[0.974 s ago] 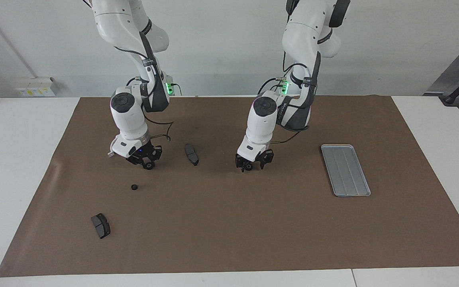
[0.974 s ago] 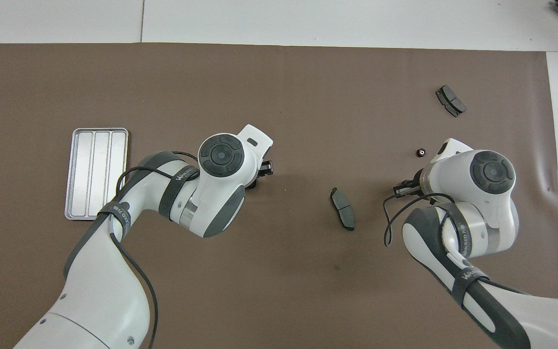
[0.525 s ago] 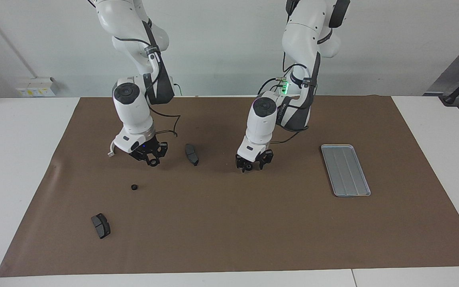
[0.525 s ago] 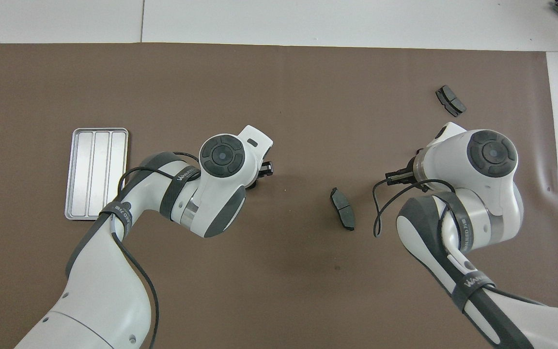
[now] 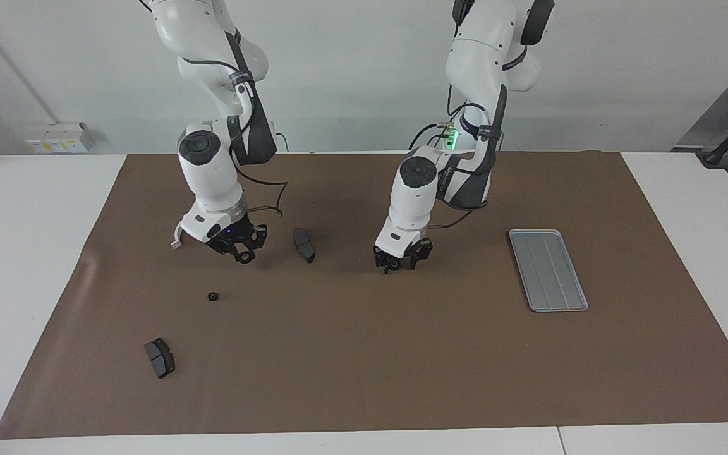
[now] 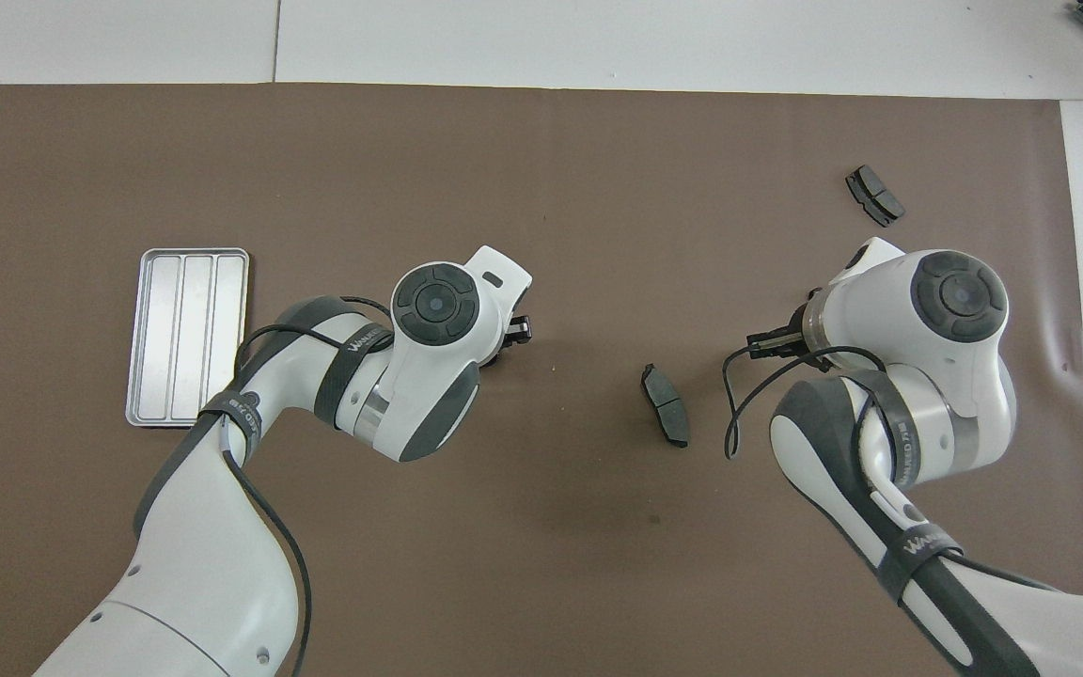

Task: Pick bearing gear from pile to tray
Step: 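Grasp the centre gear with the left gripper while the right gripper grasps another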

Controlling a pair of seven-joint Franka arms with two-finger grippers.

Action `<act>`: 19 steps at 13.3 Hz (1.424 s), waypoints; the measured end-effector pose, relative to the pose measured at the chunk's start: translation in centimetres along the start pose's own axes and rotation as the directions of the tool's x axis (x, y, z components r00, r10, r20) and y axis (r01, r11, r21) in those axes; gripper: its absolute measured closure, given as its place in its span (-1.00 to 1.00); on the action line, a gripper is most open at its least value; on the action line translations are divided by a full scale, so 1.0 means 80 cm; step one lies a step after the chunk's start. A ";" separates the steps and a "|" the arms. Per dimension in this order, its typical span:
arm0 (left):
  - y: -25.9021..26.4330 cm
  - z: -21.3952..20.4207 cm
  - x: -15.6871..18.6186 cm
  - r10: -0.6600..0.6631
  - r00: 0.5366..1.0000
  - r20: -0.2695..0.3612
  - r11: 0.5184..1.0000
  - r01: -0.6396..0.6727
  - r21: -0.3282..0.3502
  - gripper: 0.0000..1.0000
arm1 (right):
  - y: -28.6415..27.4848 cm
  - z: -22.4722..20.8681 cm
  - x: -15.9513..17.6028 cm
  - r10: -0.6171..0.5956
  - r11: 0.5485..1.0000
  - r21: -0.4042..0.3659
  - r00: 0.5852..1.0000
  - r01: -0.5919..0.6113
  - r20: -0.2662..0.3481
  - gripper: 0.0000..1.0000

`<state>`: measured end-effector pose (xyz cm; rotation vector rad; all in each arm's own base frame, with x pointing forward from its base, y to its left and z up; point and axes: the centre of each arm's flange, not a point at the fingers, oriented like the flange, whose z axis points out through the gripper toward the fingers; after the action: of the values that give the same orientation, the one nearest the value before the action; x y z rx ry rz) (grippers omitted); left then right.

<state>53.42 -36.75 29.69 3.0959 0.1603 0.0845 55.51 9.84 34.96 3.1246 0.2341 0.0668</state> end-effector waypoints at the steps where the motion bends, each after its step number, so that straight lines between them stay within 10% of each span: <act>1: 0.002 0.000 -0.001 0.001 1.000 0.000 1.000 -0.001 0.000 -0.41 | 0.000 0.000 0.000 0.000 1.000 0.000 1.000 0.000 0.000 0.30; 13: 0.002 0.000 -0.002 -0.005 1.000 0.001 1.000 0.005 0.000 0.30 | 0.004 0.000 0.000 0.005 1.000 0.000 1.000 -0.005 0.000 0.30; 19: 0.001 0.000 -0.004 -0.005 1.000 0.026 1.000 0.005 0.023 0.31 | 0.004 0.000 0.000 0.006 1.000 0.000 1.000 -0.006 0.000 0.30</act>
<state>53.11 -36.85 29.70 3.1176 0.1691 0.0424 55.57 9.53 34.96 3.1252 0.2250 0.0667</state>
